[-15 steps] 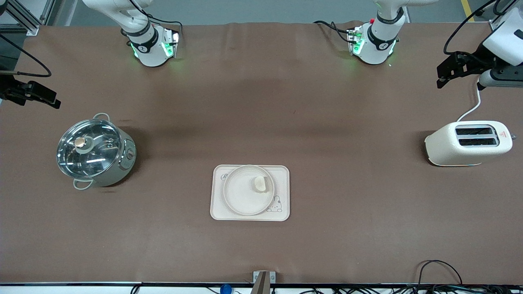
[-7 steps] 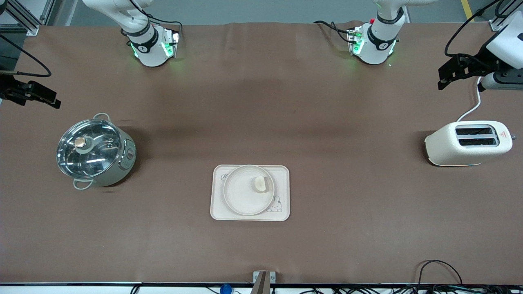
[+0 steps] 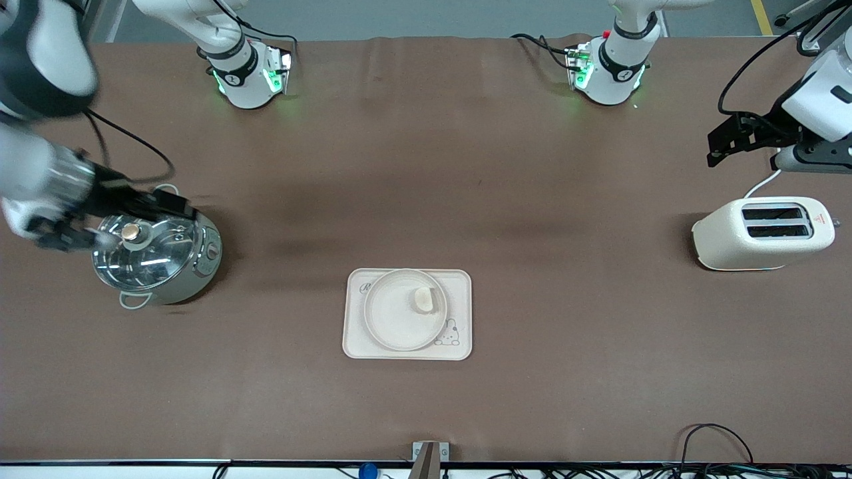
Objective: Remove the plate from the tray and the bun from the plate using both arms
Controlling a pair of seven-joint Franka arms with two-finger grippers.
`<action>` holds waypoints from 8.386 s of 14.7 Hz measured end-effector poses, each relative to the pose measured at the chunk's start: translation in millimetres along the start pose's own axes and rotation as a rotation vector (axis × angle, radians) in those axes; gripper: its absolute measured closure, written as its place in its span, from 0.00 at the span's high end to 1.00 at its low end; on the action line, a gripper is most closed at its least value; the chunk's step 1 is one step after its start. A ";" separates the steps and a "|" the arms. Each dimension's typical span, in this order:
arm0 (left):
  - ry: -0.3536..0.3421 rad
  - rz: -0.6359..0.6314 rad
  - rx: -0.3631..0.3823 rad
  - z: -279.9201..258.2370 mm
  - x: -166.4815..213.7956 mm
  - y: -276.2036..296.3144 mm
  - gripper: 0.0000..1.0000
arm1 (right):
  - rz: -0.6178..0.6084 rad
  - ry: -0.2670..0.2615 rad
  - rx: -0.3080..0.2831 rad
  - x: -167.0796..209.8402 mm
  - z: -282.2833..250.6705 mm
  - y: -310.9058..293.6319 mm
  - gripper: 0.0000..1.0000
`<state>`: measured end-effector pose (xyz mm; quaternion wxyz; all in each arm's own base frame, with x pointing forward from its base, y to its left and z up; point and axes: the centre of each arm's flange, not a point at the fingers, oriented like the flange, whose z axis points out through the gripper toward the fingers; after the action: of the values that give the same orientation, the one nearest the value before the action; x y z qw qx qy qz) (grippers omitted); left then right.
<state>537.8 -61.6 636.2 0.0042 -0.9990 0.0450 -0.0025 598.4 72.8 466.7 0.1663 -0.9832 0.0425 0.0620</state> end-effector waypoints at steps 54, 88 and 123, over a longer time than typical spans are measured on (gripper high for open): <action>-0.144 -0.775 -0.225 378.8 26.7 414.1 0.83 | -0.225 0.095 0.069 -75.4 296.8 -130.3 0.72; 0.113 -0.696 0.054 359.1 140.7 173.4 0.33 | 0.045 0.047 -0.304 -62.8 -180.1 100.7 1.00; 0.045 -0.013 0.028 -22.7 -56.0 31.9 1.00 | -0.008 0.042 -0.310 -66.3 -174.0 72.7 1.00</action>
<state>479.0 -88.6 658.4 0.0171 -0.9988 0.0384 -0.0256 544.1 -49.2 615.4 0.0120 -0.9983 0.0320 0.0465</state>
